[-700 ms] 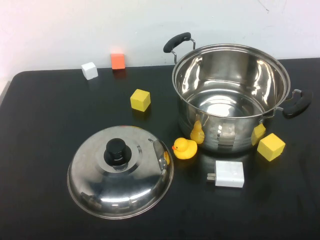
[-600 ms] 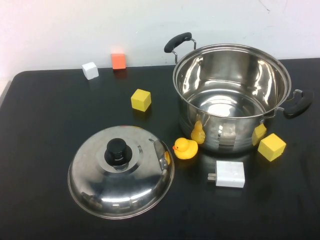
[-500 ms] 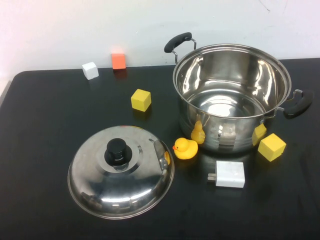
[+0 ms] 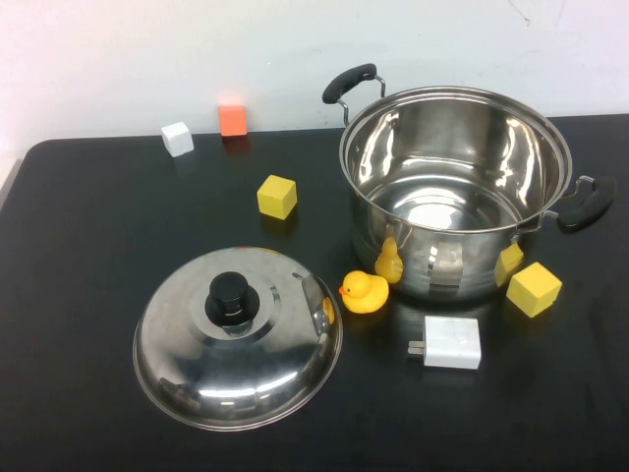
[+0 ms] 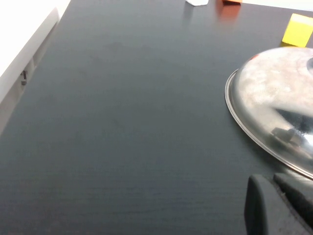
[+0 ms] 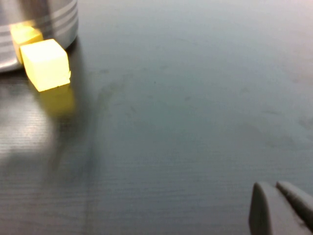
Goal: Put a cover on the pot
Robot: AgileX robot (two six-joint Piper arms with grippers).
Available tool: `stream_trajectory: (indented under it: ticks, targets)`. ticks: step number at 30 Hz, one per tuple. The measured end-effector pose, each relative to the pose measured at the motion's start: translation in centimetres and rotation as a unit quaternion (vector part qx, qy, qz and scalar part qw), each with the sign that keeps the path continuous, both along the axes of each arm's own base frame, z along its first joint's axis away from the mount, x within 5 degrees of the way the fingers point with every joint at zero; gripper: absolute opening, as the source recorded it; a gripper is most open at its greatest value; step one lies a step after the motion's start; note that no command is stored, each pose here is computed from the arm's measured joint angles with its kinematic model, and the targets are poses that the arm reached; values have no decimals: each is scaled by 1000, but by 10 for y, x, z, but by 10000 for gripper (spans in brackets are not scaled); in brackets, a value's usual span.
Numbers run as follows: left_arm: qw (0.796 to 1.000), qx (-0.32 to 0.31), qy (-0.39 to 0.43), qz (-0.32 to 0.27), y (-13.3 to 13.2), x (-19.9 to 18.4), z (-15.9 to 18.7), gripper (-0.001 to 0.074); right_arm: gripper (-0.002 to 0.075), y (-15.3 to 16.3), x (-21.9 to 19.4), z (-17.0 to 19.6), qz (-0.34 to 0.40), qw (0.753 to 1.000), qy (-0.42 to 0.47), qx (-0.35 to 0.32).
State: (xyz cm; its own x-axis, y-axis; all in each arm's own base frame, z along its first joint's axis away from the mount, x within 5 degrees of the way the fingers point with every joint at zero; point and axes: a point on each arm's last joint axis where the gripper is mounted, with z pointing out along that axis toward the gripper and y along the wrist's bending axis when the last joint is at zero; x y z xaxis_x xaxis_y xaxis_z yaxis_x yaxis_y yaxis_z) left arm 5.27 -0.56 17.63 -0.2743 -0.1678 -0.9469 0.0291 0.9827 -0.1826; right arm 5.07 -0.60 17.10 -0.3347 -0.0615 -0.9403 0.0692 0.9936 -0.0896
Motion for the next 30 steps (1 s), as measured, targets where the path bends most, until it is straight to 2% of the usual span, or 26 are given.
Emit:
stream_trajectory:
  ticks: [22, 26, 30]
  targets:
    - [1000, -3, -20, 3, 0, 1, 3, -2, -2, 0, 0, 0, 0, 1000, 0, 0]
    - [995, -7, -98, 11, 2, 3, 17, -3, -2, 0, 0, 0, 0, 1000, 0, 0]
    - [977, -13, -211, 23, 4, 2, 38, -3, -2, 0, 0, 0, 0, 1000, 0, 0]
